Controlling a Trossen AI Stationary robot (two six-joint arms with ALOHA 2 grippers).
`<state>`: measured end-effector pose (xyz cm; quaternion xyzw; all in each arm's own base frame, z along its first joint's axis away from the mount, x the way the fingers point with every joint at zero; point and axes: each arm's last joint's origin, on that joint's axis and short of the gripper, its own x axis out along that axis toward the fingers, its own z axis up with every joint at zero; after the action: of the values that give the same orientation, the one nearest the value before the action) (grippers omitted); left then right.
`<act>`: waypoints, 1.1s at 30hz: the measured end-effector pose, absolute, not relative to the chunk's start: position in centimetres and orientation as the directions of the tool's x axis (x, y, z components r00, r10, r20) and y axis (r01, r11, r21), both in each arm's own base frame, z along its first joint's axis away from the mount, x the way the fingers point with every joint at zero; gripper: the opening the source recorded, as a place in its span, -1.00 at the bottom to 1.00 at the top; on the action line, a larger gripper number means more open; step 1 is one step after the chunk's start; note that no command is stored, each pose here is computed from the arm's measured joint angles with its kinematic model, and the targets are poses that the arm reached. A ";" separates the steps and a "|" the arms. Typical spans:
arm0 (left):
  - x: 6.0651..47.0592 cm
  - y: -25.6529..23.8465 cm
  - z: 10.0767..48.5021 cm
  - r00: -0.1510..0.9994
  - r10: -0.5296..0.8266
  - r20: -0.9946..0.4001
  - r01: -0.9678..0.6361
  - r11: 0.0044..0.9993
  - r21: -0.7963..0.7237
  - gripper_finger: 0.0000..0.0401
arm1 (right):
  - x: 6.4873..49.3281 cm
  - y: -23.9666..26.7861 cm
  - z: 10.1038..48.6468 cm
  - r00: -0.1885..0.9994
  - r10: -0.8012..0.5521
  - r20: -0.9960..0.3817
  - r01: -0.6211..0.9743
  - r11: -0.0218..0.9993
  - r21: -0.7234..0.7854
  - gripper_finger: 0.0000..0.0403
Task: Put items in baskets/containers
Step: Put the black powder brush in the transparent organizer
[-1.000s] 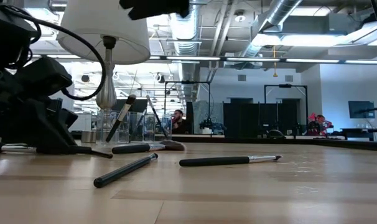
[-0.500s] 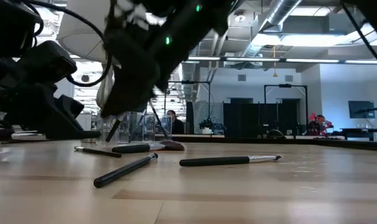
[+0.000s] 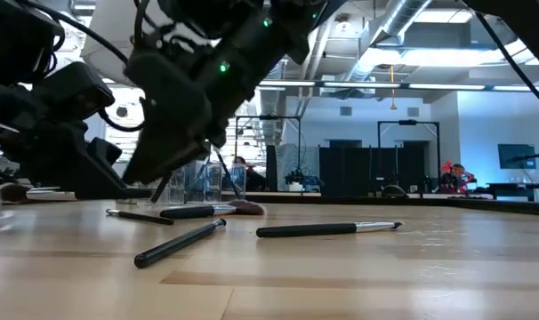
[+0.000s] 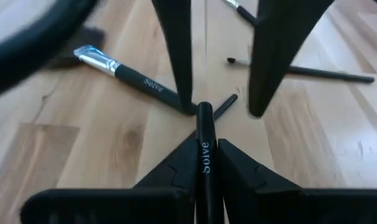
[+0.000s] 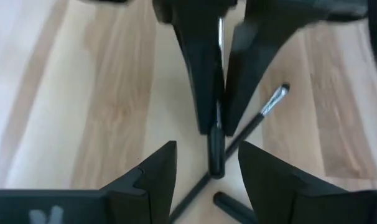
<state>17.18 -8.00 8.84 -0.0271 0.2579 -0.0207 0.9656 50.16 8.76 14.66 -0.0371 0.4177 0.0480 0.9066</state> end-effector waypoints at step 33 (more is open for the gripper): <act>17.9 -7.4 9.5 0.897 -0.022 -0.442 -0.017 0.996 -0.083 -0.78 | 50.1 6.9 14.3 0.620 0.010 -0.785 -0.052 0.998 -0.029 -0.50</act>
<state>17.94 -7.43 9.49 -0.0422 0.2271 -0.0013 0.9729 50.08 6.88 14.27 -0.0242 0.4358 0.0170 0.8996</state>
